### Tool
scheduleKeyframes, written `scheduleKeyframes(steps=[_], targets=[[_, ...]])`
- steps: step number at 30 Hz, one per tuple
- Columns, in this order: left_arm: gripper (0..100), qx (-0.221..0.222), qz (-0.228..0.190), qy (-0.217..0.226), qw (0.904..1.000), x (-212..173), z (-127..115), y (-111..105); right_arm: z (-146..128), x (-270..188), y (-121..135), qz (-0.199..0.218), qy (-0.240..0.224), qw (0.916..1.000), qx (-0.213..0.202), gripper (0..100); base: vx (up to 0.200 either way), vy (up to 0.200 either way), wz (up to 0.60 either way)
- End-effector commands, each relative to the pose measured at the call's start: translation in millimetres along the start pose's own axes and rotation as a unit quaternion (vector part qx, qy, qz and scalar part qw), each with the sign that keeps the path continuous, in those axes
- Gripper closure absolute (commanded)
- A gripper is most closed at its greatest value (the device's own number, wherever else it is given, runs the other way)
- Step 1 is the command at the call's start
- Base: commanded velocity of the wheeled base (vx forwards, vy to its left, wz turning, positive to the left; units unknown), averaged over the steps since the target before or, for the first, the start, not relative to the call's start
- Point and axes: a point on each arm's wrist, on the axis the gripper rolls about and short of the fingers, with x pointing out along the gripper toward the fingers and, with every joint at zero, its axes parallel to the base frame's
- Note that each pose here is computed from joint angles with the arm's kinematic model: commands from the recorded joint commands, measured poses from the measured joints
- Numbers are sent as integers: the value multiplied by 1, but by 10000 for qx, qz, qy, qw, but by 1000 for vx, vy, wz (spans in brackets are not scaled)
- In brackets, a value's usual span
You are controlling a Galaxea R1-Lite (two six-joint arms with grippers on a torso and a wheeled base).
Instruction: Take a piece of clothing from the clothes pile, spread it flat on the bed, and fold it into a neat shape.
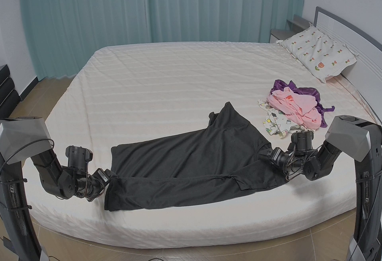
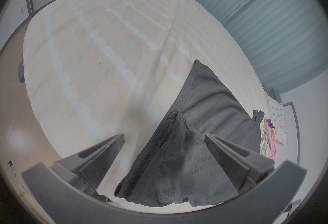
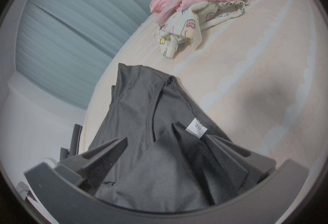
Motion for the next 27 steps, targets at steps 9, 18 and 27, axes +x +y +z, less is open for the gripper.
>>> scheduleKeyframes(steps=[9, 18, 27], targets=[[0, -135, -153, -144, 9997, -4, 0, -4, 6, -16, 6, 164, -212, 9988, 414, 0, 0, 0, 0], [0, 101, -483, -219, 9985, 5, -6, -17, 2, -9, 3, 134, -153, 9990, 406, 0, 0, 0, 0], [0, 441, -439, -275, 9977, 22, -12, -19, 0, -6, 4, 139, -123, 9991, 385, 0, 0, 0, 0]])
